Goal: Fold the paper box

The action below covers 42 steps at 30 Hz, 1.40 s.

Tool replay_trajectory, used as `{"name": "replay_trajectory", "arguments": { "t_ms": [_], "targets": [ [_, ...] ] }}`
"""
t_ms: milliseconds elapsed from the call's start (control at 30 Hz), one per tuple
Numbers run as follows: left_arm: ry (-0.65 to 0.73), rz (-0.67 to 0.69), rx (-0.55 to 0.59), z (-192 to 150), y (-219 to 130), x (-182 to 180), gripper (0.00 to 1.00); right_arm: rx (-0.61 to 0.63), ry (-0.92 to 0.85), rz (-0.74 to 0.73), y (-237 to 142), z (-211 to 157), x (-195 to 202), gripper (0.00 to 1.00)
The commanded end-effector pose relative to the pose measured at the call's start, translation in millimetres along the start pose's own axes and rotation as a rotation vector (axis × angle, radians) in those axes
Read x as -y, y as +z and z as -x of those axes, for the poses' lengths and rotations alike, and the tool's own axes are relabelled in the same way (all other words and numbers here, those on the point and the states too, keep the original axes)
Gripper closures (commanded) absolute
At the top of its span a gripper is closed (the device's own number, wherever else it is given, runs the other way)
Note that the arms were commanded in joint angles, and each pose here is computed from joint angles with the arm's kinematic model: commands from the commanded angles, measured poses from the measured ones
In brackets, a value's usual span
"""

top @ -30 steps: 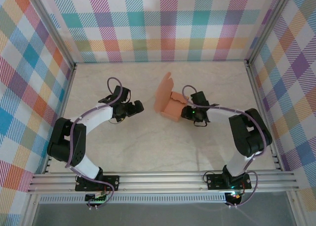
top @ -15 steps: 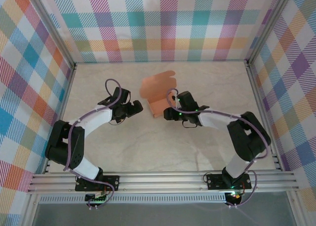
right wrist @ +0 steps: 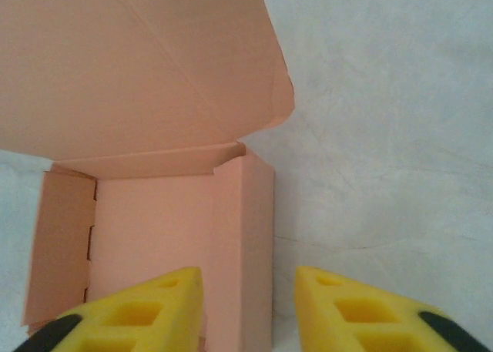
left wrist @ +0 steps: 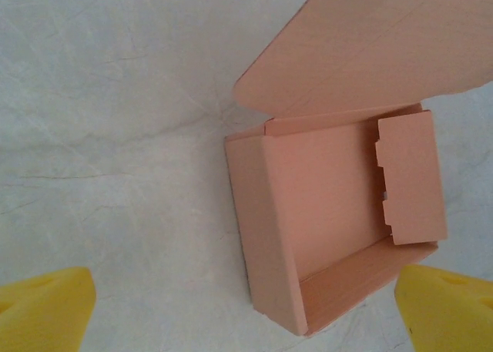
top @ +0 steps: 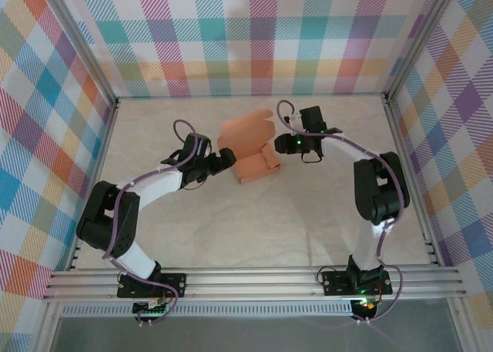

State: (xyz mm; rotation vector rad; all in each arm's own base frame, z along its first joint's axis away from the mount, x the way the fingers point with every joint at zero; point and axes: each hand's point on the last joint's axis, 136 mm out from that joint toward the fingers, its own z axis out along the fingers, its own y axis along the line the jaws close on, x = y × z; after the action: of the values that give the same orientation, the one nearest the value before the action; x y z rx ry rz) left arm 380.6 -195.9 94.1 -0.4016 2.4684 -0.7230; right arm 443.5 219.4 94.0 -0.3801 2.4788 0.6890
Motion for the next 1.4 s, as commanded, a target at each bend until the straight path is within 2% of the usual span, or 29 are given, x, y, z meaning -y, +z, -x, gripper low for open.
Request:
{"name": "replay_trajectory", "arguments": {
  "t_ms": [0,333,433,600,933,1167,1367],
  "targets": [
    [0.002,-0.029,-0.017,-9,6,3,0.01,-0.084,0.023,0.056,10,-11,-7,0.72],
    [0.016,-0.030,-0.037,-12,9,3,0.01,-0.127,0.052,0.107,28,-19,-7,0.76],
    [0.017,-0.028,-0.044,-14,10,2,0.01,-0.144,0.058,0.109,32,-23,-6,0.82],
    [0.018,-0.027,-0.049,-15,11,1,0.01,-0.166,0.045,0.092,36,-28,-5,0.83],
    [-0.003,0.004,-0.052,-17,12,-5,0.01,-0.164,-0.165,-0.282,37,-39,16,0.82],
    [-0.042,0.001,-0.053,-19,15,-8,0.01,-0.191,-0.299,-0.447,34,-39,20,0.86],
    [-0.041,0.004,-0.060,-20,16,-8,0.00,-0.226,-0.363,-0.523,37,-42,22,0.91]
  ]
}}
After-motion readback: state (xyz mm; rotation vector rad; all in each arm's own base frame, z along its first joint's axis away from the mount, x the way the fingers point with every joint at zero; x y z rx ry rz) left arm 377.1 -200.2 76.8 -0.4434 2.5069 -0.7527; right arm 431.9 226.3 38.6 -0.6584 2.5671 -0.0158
